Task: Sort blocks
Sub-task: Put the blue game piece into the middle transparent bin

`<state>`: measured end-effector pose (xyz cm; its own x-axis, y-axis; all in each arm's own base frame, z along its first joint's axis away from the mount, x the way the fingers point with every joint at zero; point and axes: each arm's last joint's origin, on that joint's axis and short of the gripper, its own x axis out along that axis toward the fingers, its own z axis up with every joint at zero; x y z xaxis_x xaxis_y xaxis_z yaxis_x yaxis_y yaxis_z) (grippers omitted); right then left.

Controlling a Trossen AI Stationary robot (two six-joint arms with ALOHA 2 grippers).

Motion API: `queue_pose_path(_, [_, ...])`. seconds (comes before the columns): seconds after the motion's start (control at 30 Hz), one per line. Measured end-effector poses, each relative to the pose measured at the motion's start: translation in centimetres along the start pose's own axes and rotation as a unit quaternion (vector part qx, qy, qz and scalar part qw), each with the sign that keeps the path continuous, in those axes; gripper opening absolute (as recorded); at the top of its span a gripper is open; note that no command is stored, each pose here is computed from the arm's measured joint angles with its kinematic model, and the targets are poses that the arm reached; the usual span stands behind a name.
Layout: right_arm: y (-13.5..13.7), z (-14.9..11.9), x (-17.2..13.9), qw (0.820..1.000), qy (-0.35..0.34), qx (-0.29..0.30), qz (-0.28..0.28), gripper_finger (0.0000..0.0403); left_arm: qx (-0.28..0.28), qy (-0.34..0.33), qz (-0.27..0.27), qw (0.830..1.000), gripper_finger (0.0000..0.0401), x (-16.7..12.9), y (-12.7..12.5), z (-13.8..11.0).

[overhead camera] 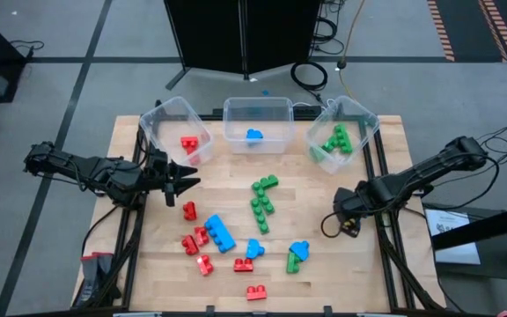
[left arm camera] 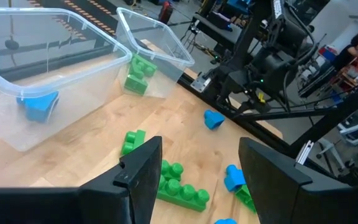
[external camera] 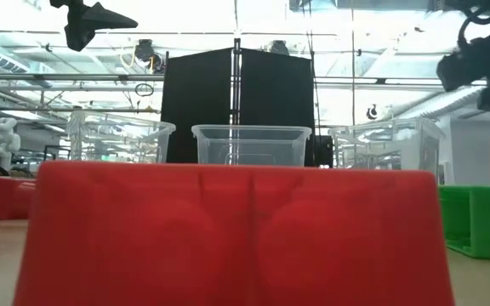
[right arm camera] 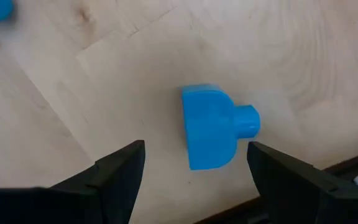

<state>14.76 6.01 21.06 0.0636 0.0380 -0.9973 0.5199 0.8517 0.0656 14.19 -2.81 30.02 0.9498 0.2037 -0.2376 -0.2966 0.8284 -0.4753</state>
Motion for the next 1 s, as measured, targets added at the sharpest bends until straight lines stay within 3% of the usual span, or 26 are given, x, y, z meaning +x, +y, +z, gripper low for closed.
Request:
queue_pose_path(0.13, [0.1,0.1,0.1,0.999,-0.004,-0.039,0.004,0.0288,0.0,0.0,0.0,1.0,0.0209,0.0,0.0,0.0])
queue_pose_path(0.4, [0.7,0.6,1.0,0.996,0.002,-0.088,-0.013,0.0347,0.0,0.0,0.001,1.0,0.0209,0.0,0.0,0.0])
queue_pose_path(0.53, [1.0,0.9,1.8,0.994,0.017,-0.107,-0.029,0.035,0.001,0.001,0.002,1.0,0.0209,0.0,0.0,0.0])
queue_pose_path(1.0, [0.0,1.3,7.3,0.996,0.063,-0.042,-0.053,0.0324,0.003,0.004,0.005,1.0,0.0209,0.0,0.1,-0.1])
